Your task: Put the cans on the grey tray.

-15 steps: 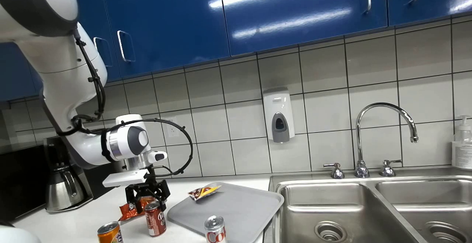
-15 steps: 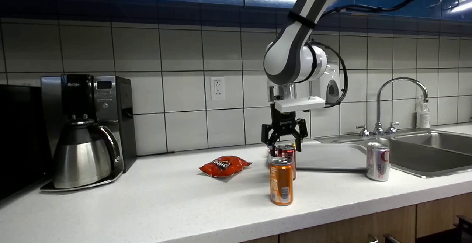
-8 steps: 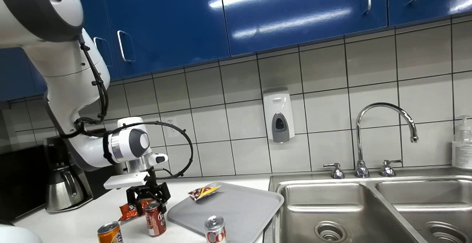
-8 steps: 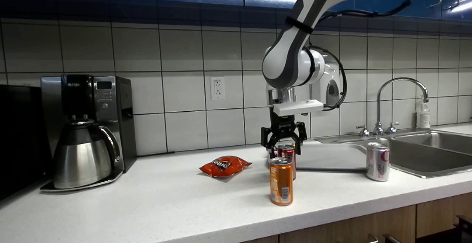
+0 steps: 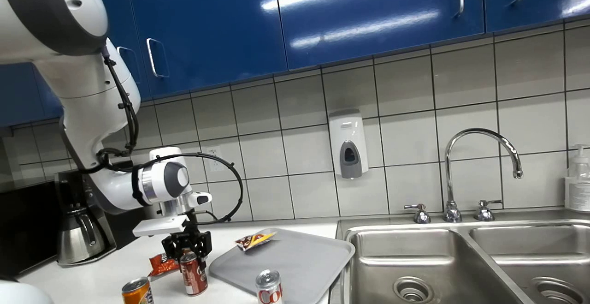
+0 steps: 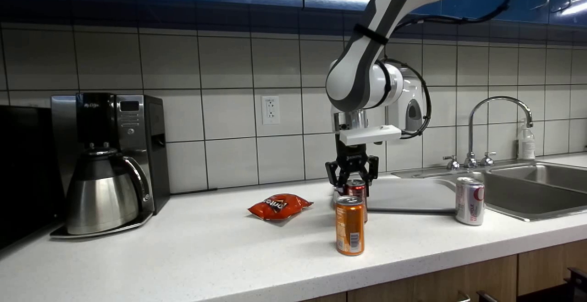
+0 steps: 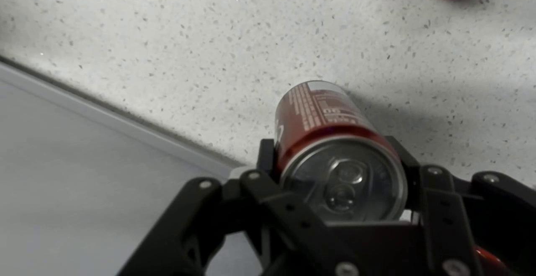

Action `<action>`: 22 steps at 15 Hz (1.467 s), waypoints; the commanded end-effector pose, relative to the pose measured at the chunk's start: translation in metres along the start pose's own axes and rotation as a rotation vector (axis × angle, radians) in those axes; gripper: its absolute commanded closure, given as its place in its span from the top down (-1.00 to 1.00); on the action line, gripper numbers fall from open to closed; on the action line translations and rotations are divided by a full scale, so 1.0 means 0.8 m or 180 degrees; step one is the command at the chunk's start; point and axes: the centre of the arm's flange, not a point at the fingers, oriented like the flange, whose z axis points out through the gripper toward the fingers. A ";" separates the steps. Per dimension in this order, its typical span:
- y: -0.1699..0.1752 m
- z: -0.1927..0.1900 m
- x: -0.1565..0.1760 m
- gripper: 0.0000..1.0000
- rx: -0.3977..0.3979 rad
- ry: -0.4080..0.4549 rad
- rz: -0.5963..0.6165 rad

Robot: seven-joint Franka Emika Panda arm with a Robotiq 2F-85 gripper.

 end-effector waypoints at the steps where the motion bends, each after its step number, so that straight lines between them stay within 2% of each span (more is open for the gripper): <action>1: -0.004 -0.004 0.007 -0.23 -0.0025 0.0069 0.0045; 14: -0.003 -0.065 0.018 -0.23 0.0032 0.0433 0.0094; 22: 0.039 -0.073 0.037 -0.23 -0.0032 0.0524 0.0346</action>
